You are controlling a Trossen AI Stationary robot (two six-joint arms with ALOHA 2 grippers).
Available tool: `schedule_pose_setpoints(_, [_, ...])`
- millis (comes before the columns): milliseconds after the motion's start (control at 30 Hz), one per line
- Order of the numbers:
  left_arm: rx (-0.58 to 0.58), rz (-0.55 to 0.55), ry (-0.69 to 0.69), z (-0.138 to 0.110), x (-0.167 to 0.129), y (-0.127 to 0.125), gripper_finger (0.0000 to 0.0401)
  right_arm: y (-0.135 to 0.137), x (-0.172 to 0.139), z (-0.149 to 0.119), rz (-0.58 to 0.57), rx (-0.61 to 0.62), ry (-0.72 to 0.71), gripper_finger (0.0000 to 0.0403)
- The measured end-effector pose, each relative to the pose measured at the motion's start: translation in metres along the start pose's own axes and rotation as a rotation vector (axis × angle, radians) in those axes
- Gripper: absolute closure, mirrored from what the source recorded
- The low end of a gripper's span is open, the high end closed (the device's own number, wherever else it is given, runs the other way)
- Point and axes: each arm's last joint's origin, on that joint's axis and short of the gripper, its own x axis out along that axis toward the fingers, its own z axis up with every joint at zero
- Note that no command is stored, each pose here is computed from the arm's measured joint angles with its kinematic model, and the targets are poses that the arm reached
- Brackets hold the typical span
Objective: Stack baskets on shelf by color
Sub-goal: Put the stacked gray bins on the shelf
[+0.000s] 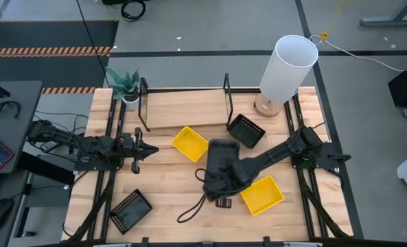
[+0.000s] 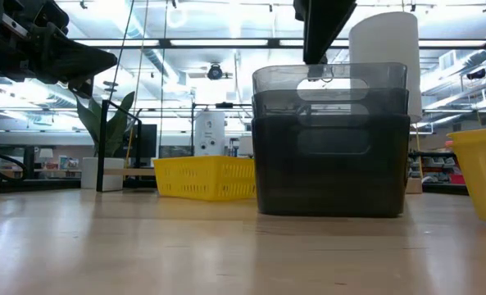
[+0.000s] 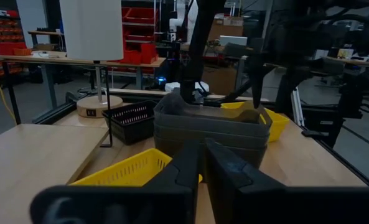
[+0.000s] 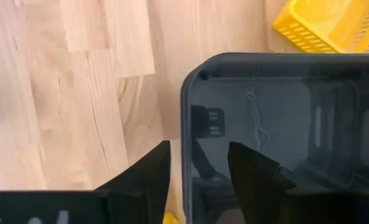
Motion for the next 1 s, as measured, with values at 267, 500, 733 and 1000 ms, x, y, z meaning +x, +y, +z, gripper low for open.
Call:
schedule_pose_setpoints(267, [0.0, 0.0, 0.0, 0.0, 0.0, 0.0, 0.0364, 0.0, 0.002, 0.001, 0.026, 0.02, 0.015, 0.0185])
schedule_pose_setpoints(500, [-0.002, 0.0, -0.005, 0.0, 0.0, 0.0, 0.0368, 0.006, 0.03, 0.002, 0.019, 0.002, 0.062, 0.018])
schedule_pose_setpoints(733, [-0.001, 0.0, -0.003, 0.0, 0.0, 0.0, 0.0371, 0.008, 0.064, 0.004, 0.0, -0.019, 0.135, 0.0202])
schedule_pose_setpoints(1000, [-0.002, 0.0, -0.005, 0.001, 0.0, 0.0, 0.0363, 0.001, 0.078, 0.006, 0.004, -0.025, 0.196, 0.0281])
